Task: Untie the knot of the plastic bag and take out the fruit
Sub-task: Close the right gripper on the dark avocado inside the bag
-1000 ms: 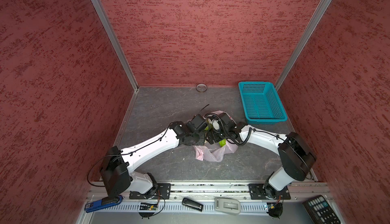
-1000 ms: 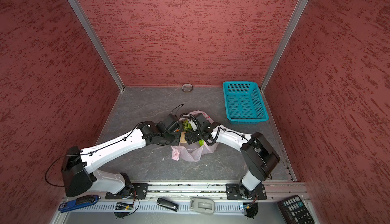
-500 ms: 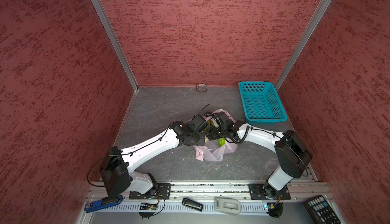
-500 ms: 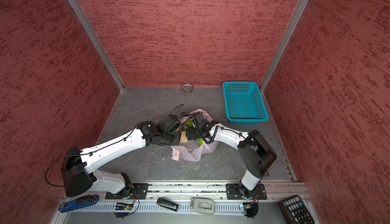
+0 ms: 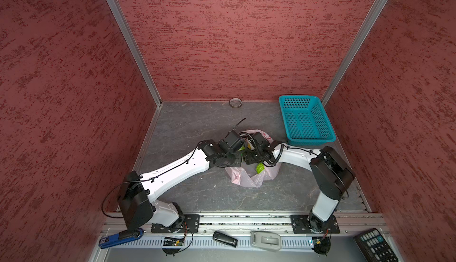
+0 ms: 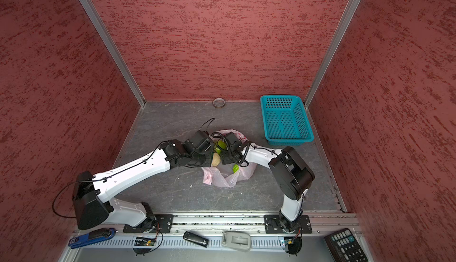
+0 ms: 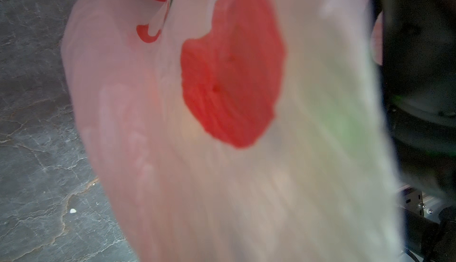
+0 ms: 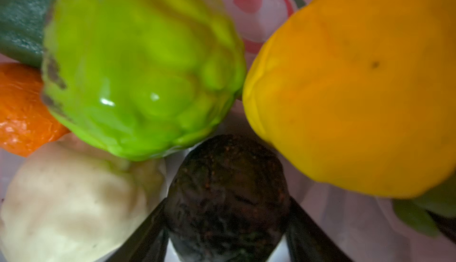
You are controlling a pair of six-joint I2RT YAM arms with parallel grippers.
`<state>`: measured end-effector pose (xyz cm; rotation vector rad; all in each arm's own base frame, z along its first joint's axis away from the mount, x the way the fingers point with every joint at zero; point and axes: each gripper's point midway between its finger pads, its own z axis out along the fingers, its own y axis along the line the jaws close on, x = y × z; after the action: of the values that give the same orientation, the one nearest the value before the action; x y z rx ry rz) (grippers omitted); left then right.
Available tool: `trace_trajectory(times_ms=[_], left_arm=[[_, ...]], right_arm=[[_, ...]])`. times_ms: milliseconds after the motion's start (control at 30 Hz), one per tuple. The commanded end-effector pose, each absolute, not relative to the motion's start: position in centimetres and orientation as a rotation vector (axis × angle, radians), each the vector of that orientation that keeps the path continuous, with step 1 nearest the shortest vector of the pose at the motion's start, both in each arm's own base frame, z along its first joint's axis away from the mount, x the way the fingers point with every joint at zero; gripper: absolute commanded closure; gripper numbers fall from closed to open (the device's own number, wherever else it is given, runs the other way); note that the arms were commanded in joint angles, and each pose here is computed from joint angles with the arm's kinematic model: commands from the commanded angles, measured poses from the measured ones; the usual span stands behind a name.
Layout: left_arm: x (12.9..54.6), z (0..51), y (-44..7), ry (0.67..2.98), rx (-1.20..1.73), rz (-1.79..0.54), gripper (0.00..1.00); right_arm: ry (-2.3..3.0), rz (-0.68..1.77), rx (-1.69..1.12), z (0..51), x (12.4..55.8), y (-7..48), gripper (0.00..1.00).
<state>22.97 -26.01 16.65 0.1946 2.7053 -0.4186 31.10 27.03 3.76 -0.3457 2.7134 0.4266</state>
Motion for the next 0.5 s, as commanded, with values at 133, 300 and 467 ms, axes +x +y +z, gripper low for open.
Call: trace_trajectory(times_ms=[133,300,467], left_arm=[[23.0,16.4,-26.5,2.698,0.207,-0.436,1.00],[23.2,16.5,-26.6,2.694,0.195,-0.441,1.00],[23.5,16.6,-26.6,2.694,0.154,-0.452,1.00]], right_arm=[[2.683,0.443,-0.367,4.5,31.2,27.2,0.45],[2.668,0.510,-0.429,5.4,30.4,27.8,0.54],[2.633,0.620,-0.524,7.2,28.8,28.6,0.56]])
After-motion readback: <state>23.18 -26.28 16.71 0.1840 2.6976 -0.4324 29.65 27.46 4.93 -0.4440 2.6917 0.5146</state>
